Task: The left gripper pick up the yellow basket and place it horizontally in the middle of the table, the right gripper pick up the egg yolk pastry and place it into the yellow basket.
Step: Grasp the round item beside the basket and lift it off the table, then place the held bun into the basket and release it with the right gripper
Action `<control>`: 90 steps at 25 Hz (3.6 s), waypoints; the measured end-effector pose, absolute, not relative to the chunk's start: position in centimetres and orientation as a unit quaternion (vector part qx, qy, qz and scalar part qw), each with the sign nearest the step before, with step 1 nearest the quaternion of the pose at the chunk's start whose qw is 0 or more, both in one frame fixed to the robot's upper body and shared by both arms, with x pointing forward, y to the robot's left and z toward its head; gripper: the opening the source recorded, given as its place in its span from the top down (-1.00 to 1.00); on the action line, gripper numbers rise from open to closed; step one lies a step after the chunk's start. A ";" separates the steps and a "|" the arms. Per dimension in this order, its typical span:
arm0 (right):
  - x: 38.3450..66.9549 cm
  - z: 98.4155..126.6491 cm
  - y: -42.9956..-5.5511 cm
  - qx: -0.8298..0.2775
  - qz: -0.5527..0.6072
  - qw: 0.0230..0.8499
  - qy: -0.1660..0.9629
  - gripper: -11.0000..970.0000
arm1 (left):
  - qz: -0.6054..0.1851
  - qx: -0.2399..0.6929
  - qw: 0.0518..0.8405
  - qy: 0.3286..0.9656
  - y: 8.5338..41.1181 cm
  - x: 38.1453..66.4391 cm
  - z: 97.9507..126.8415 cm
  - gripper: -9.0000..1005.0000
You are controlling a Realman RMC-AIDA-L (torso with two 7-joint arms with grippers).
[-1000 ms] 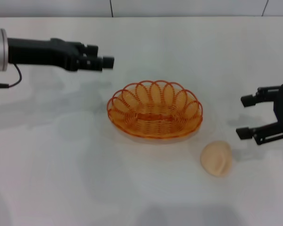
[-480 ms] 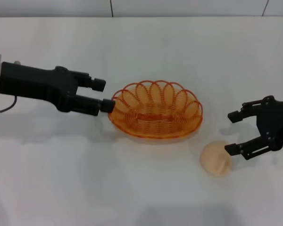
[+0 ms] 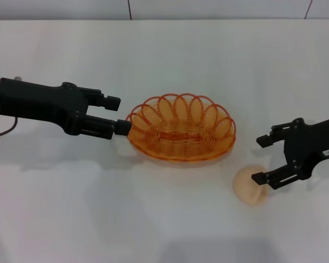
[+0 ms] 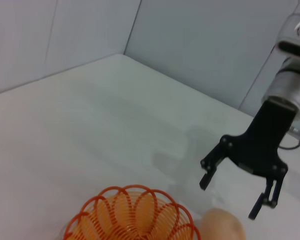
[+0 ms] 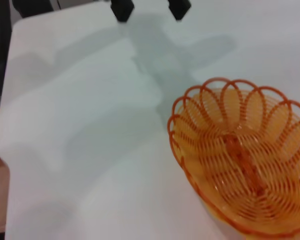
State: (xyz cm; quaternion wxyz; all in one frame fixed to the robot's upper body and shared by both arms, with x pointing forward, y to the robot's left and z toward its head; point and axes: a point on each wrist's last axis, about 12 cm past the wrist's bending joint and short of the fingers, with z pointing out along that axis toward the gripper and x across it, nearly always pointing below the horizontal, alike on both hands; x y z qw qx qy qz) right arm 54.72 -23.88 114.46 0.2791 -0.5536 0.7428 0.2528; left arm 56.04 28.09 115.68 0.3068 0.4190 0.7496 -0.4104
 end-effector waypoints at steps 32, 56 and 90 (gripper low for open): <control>54.5 112.5 -23.2 -0.556 0.243 0.259 0.751 -0.01 | -0.415 0.416 0.310 0.747 27.7 56.0 115.5 -0.54; 54.2 113.5 -22.8 -0.568 0.245 0.243 0.747 0.69 | -0.419 0.411 0.313 0.747 27.7 55.8 115.2 -0.54; 58.2 117.8 -13.6 -0.601 0.213 0.350 0.686 0.90 | -0.400 0.399 0.317 0.762 30.8 54.2 114.4 -0.54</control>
